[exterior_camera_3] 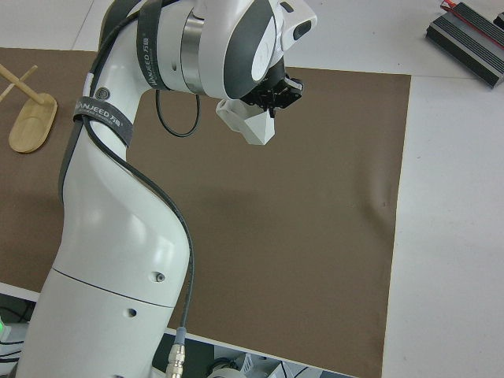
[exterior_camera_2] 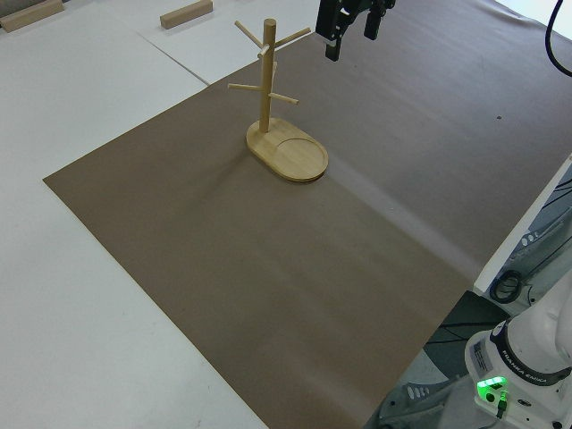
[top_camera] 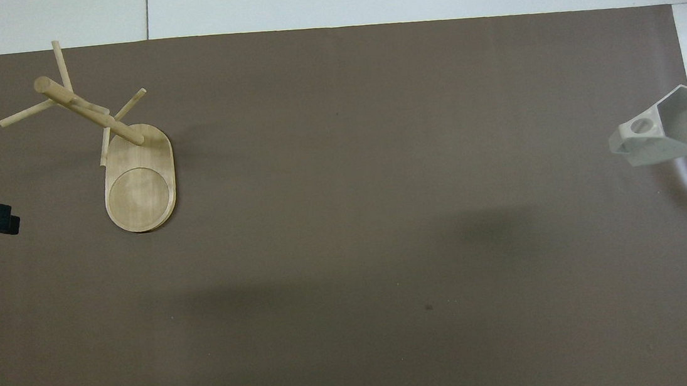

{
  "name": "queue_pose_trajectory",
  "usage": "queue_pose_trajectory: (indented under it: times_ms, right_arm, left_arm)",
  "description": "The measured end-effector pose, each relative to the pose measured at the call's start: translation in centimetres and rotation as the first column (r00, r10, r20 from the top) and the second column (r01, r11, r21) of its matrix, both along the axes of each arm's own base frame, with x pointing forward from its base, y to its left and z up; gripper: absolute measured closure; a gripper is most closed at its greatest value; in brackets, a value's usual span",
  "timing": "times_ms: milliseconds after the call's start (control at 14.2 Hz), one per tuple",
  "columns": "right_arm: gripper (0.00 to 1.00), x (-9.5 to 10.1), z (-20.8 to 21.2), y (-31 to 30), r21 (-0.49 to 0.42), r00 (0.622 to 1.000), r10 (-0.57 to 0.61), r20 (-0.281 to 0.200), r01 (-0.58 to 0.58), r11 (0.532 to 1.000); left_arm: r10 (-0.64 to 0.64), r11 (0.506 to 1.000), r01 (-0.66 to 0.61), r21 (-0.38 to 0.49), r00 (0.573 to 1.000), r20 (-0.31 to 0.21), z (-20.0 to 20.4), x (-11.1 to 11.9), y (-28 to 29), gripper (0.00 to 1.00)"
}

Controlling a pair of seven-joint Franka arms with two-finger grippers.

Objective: Hang cup on rack
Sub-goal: 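Carry the cup with the right gripper while the left gripper reaches forward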

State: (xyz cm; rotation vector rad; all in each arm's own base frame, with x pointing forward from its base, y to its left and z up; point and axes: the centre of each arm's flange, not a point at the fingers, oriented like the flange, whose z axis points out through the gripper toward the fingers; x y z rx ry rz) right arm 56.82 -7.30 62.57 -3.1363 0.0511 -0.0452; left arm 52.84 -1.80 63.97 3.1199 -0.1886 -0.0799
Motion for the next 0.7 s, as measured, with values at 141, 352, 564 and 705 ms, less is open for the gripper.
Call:
queue_pose_trajectory:
  times_ms: [141,352,564,705]
  right_arm:
    - [0.96,0.0,0.2,0.7,0.002,1.0,-0.02,0.001,0.02,1.0]
    - [0.96,0.0,0.0,3.5,0.017,1.0,0.011,-0.016,-0.01,1.0]
    - [0.96,0.1,0.1,6.1,0.141,1.0,0.027,-0.01,-0.026,0.99]
    - [0.96,0.1,0.3,6.9,0.21,1.0,0.021,-0.008,-0.019,0.977]
  left_arm:
    - [0.0,1.0,0.0,0.0,1.0,0.0,0.0,0.0,0.0,0.0]
    - [0.0,1.0,0.0,0.0,1.0,0.0,0.0,0.0,0.0,0.0]
    - [0.0,1.0,0.0,0.0,1.0,0.0,0.0,0.0,0.0,0.0]
    - [0.0,1.0,0.0,0.0,1.0,0.0,0.0,0.0,0.0,0.0]
